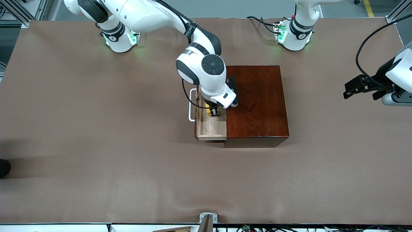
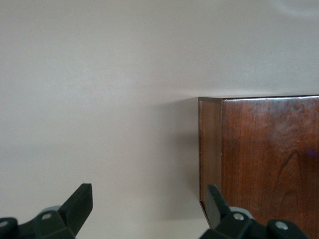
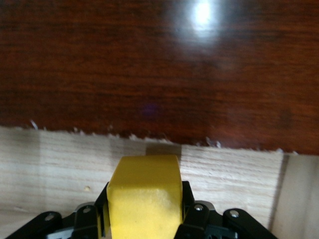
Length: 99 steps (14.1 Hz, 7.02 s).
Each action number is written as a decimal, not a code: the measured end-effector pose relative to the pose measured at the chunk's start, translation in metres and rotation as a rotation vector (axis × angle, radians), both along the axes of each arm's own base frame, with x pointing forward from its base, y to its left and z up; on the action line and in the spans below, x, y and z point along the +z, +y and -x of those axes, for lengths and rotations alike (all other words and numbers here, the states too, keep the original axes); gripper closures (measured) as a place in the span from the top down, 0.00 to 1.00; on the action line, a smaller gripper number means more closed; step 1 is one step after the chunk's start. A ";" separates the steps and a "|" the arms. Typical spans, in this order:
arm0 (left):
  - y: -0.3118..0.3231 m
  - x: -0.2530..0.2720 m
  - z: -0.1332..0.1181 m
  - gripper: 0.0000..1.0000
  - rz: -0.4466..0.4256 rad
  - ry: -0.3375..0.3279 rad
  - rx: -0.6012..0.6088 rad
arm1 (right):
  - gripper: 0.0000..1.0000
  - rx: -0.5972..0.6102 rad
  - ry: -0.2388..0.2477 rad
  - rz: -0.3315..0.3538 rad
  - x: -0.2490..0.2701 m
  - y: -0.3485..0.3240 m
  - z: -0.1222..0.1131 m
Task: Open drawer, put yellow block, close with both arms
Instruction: 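Carry the yellow cube over the open drawer with the right gripper, then lower the cube into the drawer and open the right gripper, then withdraw the right gripper while the left gripper moves above the drawer front, then lower the left gripper against the drawer front beside the handle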
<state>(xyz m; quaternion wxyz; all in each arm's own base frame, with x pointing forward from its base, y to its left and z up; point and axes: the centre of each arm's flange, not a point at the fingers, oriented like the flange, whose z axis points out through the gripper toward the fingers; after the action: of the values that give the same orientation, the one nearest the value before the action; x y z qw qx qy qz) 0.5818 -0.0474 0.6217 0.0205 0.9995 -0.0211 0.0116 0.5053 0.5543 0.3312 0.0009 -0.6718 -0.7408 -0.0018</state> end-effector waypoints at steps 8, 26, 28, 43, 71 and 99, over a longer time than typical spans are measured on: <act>0.000 -0.001 0.000 1.00 0.000 0.003 0.000 | 0.93 -0.017 -0.013 0.000 0.002 0.003 0.000; 0.009 -0.005 0.000 1.00 -0.007 0.010 0.015 | 1.00 -0.373 -0.028 -0.001 0.106 -0.120 -0.087; 0.009 -0.005 0.000 1.00 -0.007 0.010 0.015 | 1.00 -0.451 -0.031 -0.001 0.120 -0.166 -0.114; -0.176 -0.023 0.023 1.00 0.037 -0.010 -0.311 | 1.00 -0.959 -0.041 0.001 0.135 -0.482 -0.216; -0.536 -0.264 0.118 1.00 0.021 -0.142 -1.604 | 1.00 -1.702 0.008 0.002 0.293 -0.595 -0.058; -0.534 -0.306 0.102 1.00 0.066 -0.125 -1.517 | 1.00 -1.719 0.009 -0.014 0.301 -0.599 -0.041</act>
<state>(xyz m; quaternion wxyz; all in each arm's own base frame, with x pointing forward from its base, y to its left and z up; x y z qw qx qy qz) 0.4802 -0.5819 0.3155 0.0513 0.7076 -0.7029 0.0514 0.5465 -0.0446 0.6322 0.0063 -0.9997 0.0253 -0.0039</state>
